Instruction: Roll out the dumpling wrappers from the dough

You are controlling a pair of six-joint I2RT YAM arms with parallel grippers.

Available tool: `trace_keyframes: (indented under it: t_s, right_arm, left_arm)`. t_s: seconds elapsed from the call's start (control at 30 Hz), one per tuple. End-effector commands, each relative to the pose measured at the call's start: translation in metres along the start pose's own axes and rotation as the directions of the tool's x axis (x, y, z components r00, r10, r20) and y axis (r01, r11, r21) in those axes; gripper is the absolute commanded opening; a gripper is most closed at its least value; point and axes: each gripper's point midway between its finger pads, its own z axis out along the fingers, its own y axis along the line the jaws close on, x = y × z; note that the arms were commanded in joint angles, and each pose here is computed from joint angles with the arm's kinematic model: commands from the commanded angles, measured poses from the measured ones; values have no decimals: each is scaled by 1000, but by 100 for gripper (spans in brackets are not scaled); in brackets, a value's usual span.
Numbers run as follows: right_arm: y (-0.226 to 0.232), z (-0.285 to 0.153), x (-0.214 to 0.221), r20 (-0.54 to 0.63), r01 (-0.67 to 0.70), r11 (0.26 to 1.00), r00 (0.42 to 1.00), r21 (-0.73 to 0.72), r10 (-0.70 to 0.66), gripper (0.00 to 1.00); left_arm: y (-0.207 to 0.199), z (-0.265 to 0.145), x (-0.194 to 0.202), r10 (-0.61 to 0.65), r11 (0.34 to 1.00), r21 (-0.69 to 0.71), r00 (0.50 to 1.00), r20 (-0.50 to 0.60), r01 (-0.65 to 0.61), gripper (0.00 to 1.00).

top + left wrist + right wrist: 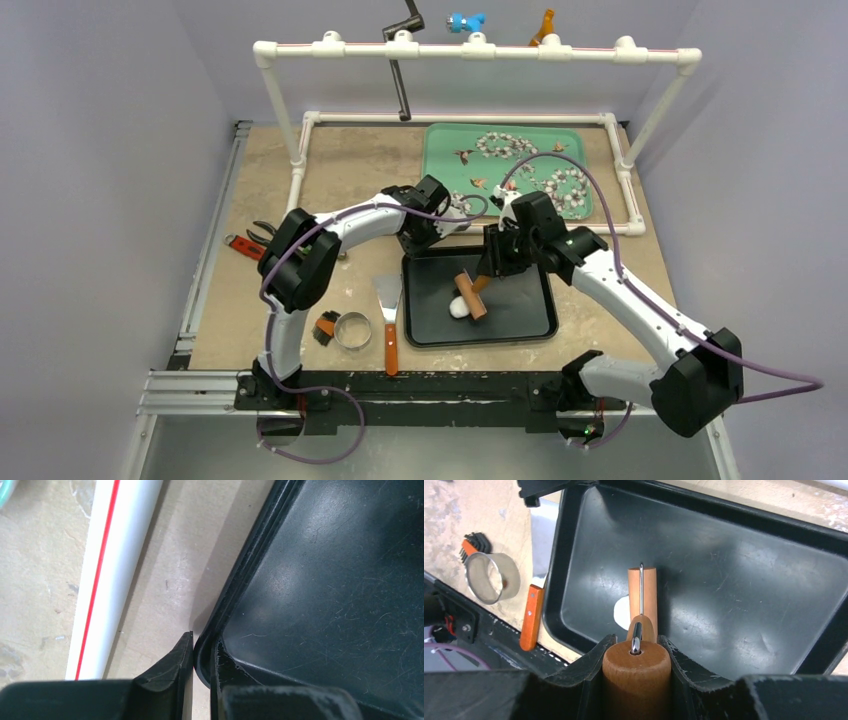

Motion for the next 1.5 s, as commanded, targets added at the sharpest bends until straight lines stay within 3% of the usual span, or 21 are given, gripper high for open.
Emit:
trace_keyframes:
  t_s: [0.0, 0.2, 0.4, 0.63, 0.73, 0.87, 1.0, 1.23, 1.47]
  right_arm:
    - [25, -16, -26, 73, 29, 994, 997, -101, -22, 0]
    - [19, 9, -20, 112, -14, 995, 993, -99, 25, 0]
    - [7, 29, 3, 39, 9, 1000, 999, 10, -9, 0]
    - [16, 14, -15, 94, 45, 997, 994, 66, -52, 0]
    - [26, -12, -41, 175, 66, 996, 982, 59, -76, 0]
    - [60, -24, -49, 210, 138, 989, 970, -50, -125, 0]
    - [79, -16, -33, 162, 178, 974, 975, -143, -154, 0]
    - [78, 3, -18, 86, 224, 964, 973, -146, -213, 0]
    - [69, 25, -5, 26, 227, 967, 974, -118, -226, 0]
  left_arm:
    - [39, -10, 2, -12, 984, -178, 999, -30, 6, 0]
    - [35, -9, 3, 9, 983, -181, 999, -37, -16, 0]
    - [35, -8, 2, 6, 983, -181, 999, -41, -13, 0]
    - [29, -13, -5, -13, 990, -142, 1000, -15, 11, 0]
    - [28, -24, -12, -31, 990, -133, 999, 20, 34, 23]
    - [30, -45, -19, -72, 990, -117, 994, 83, 81, 37]
    - [32, -60, -14, -136, 985, -89, 982, 130, 148, 41]
    - [28, -98, -17, -197, 979, 14, 936, 291, 201, 47]
    - [19, -100, -3, -205, 979, 49, 942, 264, 199, 50]
